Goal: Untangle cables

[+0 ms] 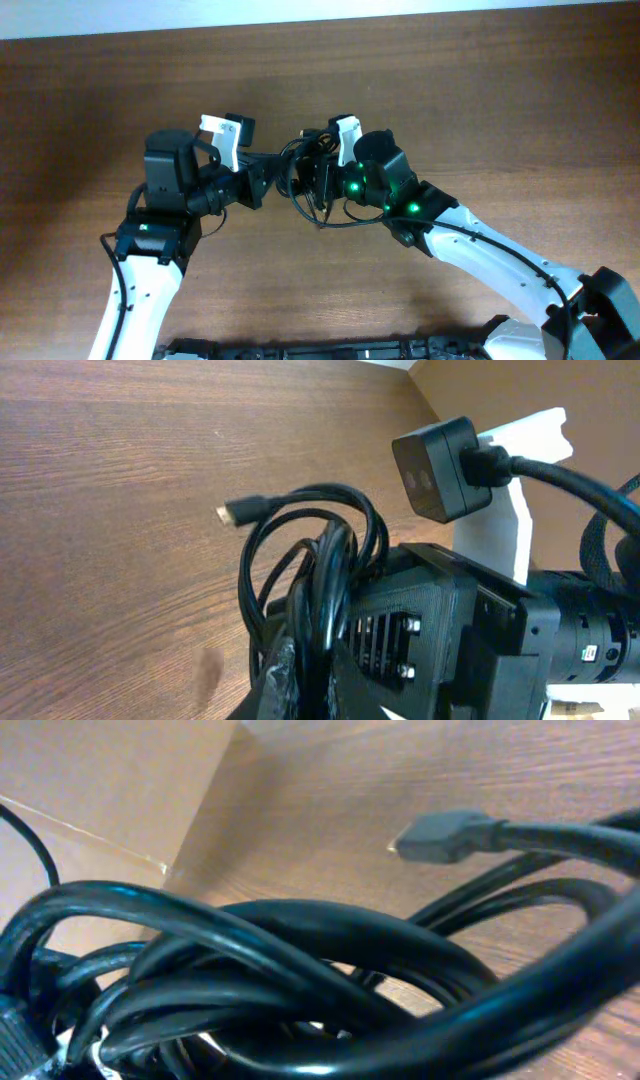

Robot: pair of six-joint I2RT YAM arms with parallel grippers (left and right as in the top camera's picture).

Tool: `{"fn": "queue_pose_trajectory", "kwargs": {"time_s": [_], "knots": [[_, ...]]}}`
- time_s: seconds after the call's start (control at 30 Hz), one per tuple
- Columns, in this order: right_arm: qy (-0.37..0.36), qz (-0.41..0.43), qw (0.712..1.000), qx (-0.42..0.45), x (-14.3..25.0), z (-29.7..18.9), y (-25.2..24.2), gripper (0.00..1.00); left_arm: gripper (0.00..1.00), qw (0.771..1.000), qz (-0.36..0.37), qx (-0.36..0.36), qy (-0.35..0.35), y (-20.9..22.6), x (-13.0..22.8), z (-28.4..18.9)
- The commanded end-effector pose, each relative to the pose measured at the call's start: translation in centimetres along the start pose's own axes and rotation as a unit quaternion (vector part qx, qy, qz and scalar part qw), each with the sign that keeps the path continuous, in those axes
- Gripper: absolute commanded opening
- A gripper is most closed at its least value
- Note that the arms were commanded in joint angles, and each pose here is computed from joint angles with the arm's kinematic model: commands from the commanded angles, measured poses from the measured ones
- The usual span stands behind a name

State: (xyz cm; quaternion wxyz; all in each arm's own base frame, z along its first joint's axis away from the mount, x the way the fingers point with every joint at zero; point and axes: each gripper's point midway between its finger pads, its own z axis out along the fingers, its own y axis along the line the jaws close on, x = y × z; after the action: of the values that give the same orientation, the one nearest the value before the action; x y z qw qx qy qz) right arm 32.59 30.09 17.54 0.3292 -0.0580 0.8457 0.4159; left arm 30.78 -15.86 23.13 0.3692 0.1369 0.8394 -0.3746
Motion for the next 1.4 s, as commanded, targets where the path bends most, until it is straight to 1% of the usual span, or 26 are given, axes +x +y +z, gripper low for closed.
{"fn": "queue_pose_trajectory", "kwargs": {"time_s": [0.0,0.03,0.07,0.1,0.17,0.2,0.27,0.3,0.37,0.47,0.57,0.7,0.73,0.77,0.8,0.87,0.93,0.97,1.0,1.13,1.23,1.27,1.3,1.37], "knots": [[-0.027,-0.001,0.999,0.031,-1.3,-0.1,-1.4,0.42,0.0,0.999,0.018,0.031,-0.006,-1.7,-0.9,-0.5],[-0.027,-0.001,0.999,0.026,-1.3,-0.3,-1.1,0.53,0.0,1.0,0.017,0.017,-0.009,-1.2,-1.0,-0.4],[-0.023,-0.003,1.0,0.012,-1.3,-0.5,-0.5,0.67,0.0,1.0,0.015,-0.003,-0.013,-0.5,-1.2,-0.4],[-0.017,-0.007,1.0,-0.019,-1.4,-1.3,1.0,0.79,0.0,0.999,0.002,-0.037,-0.021,0.6,-1.5,-0.5],[-0.017,-0.013,0.999,-0.035,-2.0,-2.8,1.7,0.95,0.0,0.996,-0.024,-0.077,-0.036,2.3,-2.0,-0.9],[-0.017,-0.022,0.999,-0.022,-2.3,-3.7,1.1,0.99,0.0,0.995,-0.027,-0.083,-0.04,2.8,-2.2,-1.2],[-0.018,-0.061,0.998,0.006,-2.8,-5.4,-0.4,0.98,0.0,0.994,-0.037,-0.092,-0.046,3.5,-2.3,-1.7],[-0.023,-0.081,0.996,0.022,-3.4,-6.4,-1.4,0.99,0.0,0.993,-0.055,-0.097,-0.051,4.1,-2.5,-2.1],[-0.04,-0.133,0.989,0.044,-4.8,-7.7,-3.0,0.99,0.0,0.994,-0.067,-0.073,-0.053,4.0,-2.7,-2.4],[-0.034,-0.192,0.979,0.055,-4.9,-7.6,-3.9,0.99,0.0,0.996,-0.077,-0.023,-0.035,3.1,-2.2,-2.0],[-0.005,-0.195,0.979,0.06,-3.7,-5.9,-5.2,0.99,0.0,0.995,-0.092,0.042,-0.005,1.7,-1.3,-1.0],[0.043,-0.184,0.98,0.058,-1.0,-3.4,-6.4,0.99,0.0,0.991,-0.107,0.083,0.017,1.2,-0.6,-0.4],[0.048,-0.183,0.98,0.055,-0.7,-3.2,-6.3,0.99,0.0,0.991,-0.102,0.082,0.016,1.2,-0.6,-0.4],[0.049,-0.174,0.982,0.049,-0.6,-3.2,-6.1,1.0,0.0,0.994,-0.073,0.082,0.013,1.2,-0.6,-0.4],[0.048,-0.174,0.983,0.039,-0.7,-3.2,-5.7,1.0,0.0,0.995,-0.057,0.083,0.012,1.2,-0.6,-0.4],[0.038,-0.181,0.982,0.023,-1.1,-3.1,-5.0,1.0,0.0,0.995,-0.055,0.088,0.012,1.0,-0.6,-0.4],[0.02,-0.193,0.981,0.016,-2.0,-3.0,-4.5,1.0,0.0,0.992,-0.055,0.111,0.015,0.2,-0.6,-0.6],[-0.002,-0.204,0.979,0.013,-3.0,-3.0,-4.0,1.0,0.0,0.99,-0.056,0.129,0.019,-0.4,-0.5,-0.7],[-0.04,-0.22,0.975,0.009,-4.8,-3.0,-3.3,1.0,0.0,0.986,-0.059,0.152,0.024,-1.1,-0.3,-1.0],[-0.088,-0.229,0.969,-0.004,-6.9,-3.3,-2.0,1.0,0.0,0.987,-0.061,0.15,0.025,-1.1,-0.2,-0.9],[-0.125,-0.212,0.969,-0.019,-8.6,-3.9,-1.0,1.0,0.0,0.99,-0.073,0.119,0.03,-0.1,0.2,-0.7],[-0.137,-0.189,0.972,-0.024,-9.3,-4.2,-1.0,1.0,0.0,0.992,-0.077,0.094,0.033,0.8,0.5,-0.5],[-0.146,-0.145,0.978,-0.027,-10.0,-4.7,-1.3,1.0,0.0,0.995,-0.085,0.044,0.037,2.5,1.0,-0.3],[-0.137,-0.074,0.987,-0.031,-10.1,-5.1,-2.4,1.0,0.0,0.995,-0.087,-0.03,0.034,5.0,1.2,-0.2]]}}
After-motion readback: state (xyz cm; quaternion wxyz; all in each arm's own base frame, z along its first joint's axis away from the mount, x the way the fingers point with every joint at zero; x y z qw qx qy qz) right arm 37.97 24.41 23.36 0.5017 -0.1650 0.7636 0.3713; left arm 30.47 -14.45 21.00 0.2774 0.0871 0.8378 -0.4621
